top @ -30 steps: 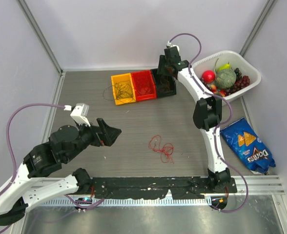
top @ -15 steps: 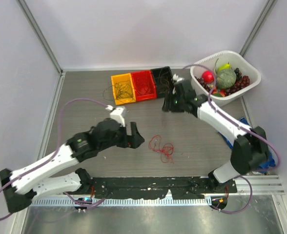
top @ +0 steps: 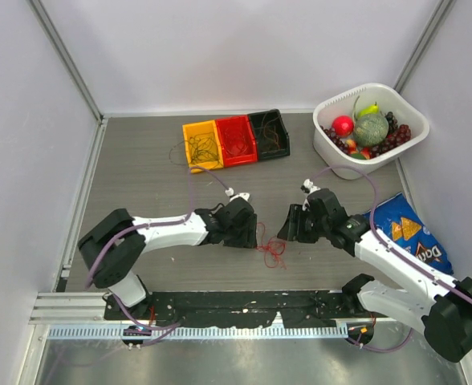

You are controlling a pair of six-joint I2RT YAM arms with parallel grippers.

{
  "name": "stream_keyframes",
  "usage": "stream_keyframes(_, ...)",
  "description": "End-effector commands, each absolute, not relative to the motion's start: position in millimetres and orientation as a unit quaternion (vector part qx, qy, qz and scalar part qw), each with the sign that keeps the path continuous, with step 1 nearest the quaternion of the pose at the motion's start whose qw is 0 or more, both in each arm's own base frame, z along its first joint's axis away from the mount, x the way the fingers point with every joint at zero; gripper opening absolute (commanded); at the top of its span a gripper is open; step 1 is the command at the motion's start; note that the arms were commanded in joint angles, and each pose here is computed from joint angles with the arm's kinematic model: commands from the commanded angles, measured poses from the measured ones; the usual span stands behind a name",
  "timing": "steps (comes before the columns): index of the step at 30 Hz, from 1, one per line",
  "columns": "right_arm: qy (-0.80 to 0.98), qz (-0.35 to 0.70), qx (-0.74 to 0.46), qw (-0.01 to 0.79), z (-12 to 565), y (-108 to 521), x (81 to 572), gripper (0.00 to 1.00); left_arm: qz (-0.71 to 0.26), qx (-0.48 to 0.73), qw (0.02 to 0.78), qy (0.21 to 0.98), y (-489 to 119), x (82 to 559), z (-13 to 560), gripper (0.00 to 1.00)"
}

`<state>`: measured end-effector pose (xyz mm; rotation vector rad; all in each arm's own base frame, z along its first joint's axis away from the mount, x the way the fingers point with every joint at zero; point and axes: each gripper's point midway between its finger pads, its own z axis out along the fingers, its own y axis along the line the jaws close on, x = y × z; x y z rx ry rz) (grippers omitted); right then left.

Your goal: Untangle the cables

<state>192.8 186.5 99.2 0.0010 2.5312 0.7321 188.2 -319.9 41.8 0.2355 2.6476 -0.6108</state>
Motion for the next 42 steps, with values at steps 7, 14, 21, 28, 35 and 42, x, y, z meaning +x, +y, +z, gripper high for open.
stream_keyframes(7, 0.907, 0.349, -0.024, 0.232, 98, 211, 179, 0.46, -0.242, 0.035, 0.224, 0.944, -351, 208, 40, 0.33)
stream_keyframes(14, 0.901, 0.362, -0.057, 0.232, 99, 215, 168, 0.5, -0.216, 0.026, 0.267, 0.939, -334, 218, 63, 0.0)
stream_keyframes(21, 0.88, 0.381, -0.111, 0.262, 110, 233, 164, 0.56, -0.255, 0.03, 0.298, 0.919, -328, 214, 105, 0.0)
stream_keyframes(28, 0.88, 0.363, -0.116, 0.284, 99, 245, 174, 0.48, -0.271, 0.026, 0.309, 0.911, -319, 209, 123, 0.0)
stream_keyframes(35, 0.894, 0.339, -0.123, 0.268, 74, 251, 172, 0.43, -0.271, 0.019, 0.298, 0.915, -317, 204, 110, 0.14)
stream_keyframes(42, 0.895, 0.336, -0.124, 0.264, 70, 253, 172, 0.1, -0.283, 0.014, 0.282, 0.917, -325, 202, 96, 0.44)
